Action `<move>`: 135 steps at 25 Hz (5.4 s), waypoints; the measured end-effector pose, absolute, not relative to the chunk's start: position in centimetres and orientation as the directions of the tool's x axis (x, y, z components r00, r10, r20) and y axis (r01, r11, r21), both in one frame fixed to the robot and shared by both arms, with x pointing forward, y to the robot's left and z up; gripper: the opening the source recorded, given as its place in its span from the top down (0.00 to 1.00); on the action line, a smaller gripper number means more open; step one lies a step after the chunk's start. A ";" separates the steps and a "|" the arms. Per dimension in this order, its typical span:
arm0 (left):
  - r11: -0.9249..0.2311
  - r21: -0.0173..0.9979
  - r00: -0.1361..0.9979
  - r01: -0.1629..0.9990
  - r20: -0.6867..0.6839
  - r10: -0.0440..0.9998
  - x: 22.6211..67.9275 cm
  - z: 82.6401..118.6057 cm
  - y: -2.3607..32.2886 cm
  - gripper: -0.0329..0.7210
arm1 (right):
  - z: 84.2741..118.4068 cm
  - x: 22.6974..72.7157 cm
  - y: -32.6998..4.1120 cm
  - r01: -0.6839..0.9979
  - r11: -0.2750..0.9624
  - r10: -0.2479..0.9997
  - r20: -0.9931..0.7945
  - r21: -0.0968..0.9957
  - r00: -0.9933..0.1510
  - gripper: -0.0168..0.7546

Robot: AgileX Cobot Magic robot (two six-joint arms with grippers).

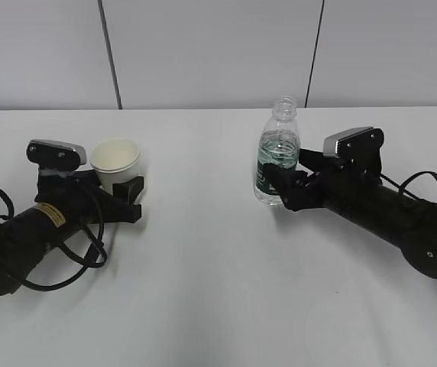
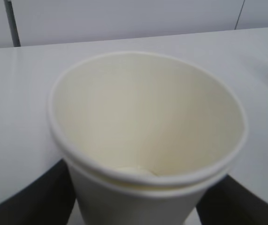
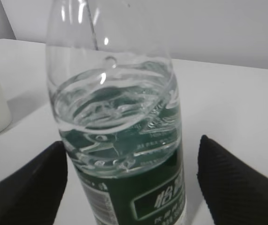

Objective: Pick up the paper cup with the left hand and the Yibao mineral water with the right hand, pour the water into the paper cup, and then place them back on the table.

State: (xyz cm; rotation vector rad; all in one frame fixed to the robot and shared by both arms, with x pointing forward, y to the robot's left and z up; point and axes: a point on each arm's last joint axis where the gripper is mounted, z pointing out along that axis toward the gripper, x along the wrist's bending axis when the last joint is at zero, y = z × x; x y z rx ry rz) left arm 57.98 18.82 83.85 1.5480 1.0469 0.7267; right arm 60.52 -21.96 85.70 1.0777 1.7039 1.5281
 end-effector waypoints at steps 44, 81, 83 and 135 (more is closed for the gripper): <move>-0.053 0.969 0.466 0.240 -0.067 0.882 57.8 83.8 18.5 0.34 | 85.2 62.6 -21.0 0.135 0.006 0.840 0.068 0.991 -0.538 0.30; -0.065 0.982 0.766 0.175 -0.094 0.636 56.2 86.1 11.5 0.37 | 91.2 62.6 -21.5 0.035 0.410 0.773 -0.328 0.911 -0.543 0.32; -0.063 0.985 0.778 0.161 -0.087 0.622 56.3 86.4 11.0 0.37 | 91.7 62.5 -21.5 0.013 0.441 0.758 -0.365 0.897 -0.540 0.32; -0.103 0.984 0.830 0.144 -0.064 0.554 56.6 87.2 7.7 0.37 | 93.6 62.1 -20.8 -0.288 0.806 0.365 -0.817 0.518 -0.447 0.32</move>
